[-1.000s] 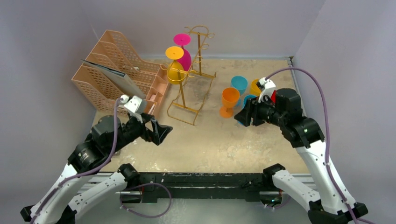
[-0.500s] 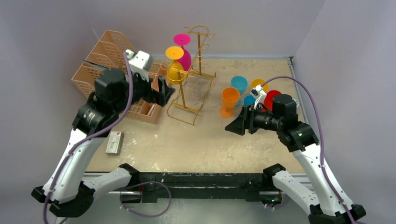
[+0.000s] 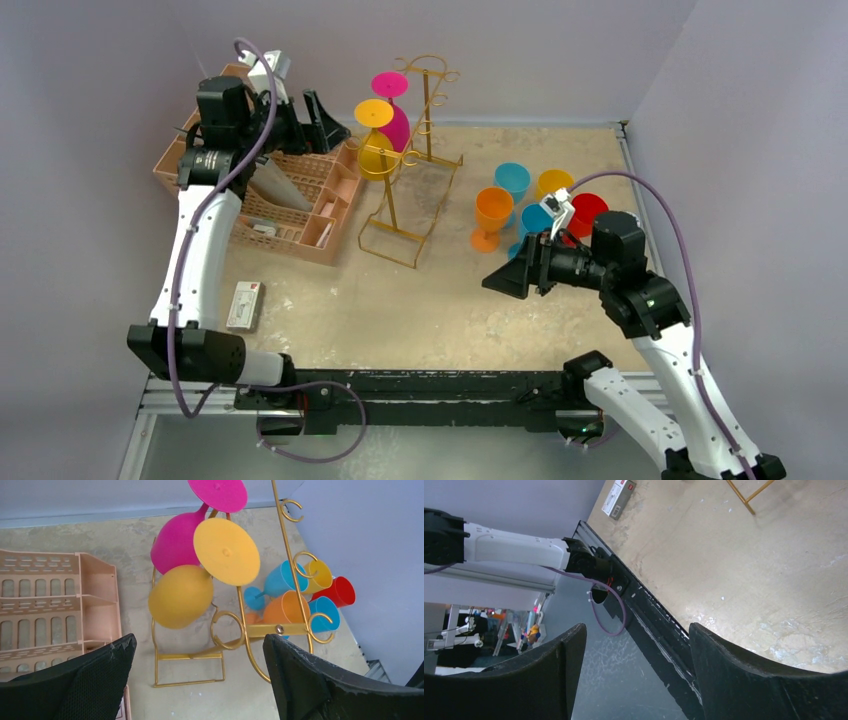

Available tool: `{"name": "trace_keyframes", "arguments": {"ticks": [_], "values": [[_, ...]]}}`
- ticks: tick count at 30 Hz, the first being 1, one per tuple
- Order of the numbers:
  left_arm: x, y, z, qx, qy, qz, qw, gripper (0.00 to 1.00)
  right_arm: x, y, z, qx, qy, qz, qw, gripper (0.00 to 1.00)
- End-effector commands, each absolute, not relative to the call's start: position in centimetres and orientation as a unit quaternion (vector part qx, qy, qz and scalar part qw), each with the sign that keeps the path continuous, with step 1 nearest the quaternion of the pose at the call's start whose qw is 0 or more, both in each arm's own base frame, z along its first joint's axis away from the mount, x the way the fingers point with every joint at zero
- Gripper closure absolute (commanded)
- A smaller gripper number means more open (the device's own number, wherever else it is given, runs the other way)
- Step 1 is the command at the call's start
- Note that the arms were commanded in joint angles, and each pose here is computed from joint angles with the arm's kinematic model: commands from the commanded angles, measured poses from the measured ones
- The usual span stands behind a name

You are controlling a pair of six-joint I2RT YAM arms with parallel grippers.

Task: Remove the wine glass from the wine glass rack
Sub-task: Pick up the wine glass from the wine rack.

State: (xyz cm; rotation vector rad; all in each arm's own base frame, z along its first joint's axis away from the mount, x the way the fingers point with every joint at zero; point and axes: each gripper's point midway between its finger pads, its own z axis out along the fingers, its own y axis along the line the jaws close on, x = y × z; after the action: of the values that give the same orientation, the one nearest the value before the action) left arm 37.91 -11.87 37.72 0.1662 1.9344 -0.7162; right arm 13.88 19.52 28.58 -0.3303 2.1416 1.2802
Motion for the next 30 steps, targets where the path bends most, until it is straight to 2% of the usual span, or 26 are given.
{"name": "trace_keyframes", "arguments": {"ticks": [1, 12, 19, 21, 25, 30], "values": [[39.4, -12.3, 41.1, 0.074, 0.766, -0.344, 0.538, 0.05, 13.4, 19.7, 28.9, -0.128, 0.801, 0.498, 0.306, 0.23], [44.1, -14.0, 40.5, 0.070, 0.745, -0.422, 0.512, 0.14, 13.9, 20.2, 29.0, -0.118, 0.803, 0.508, 0.289, 0.22], [46.1, -14.8, 38.2, 0.066, 0.754, -0.453, 0.472, 0.31, 14.0, 20.3, 28.6, -0.113, 0.806, 0.508, 0.284, 0.23], [46.3, -15.0, 37.5, 0.064, 0.757, -0.455, 0.464, 0.39, 14.0, 20.3, 28.5, -0.111, 0.807, 0.507, 0.282, 0.22], [46.5, -15.2, 37.1, 0.067, 0.753, -0.468, 0.458, 0.45, 14.1, 20.3, 28.2, -0.109, 0.809, 0.506, 0.278, 0.23], [46.5, -15.5, 37.1, 0.073, 0.750, -0.478, 0.452, 0.60, 14.2, 20.4, 27.9, -0.104, 0.811, 0.508, 0.271, 0.23]]}}
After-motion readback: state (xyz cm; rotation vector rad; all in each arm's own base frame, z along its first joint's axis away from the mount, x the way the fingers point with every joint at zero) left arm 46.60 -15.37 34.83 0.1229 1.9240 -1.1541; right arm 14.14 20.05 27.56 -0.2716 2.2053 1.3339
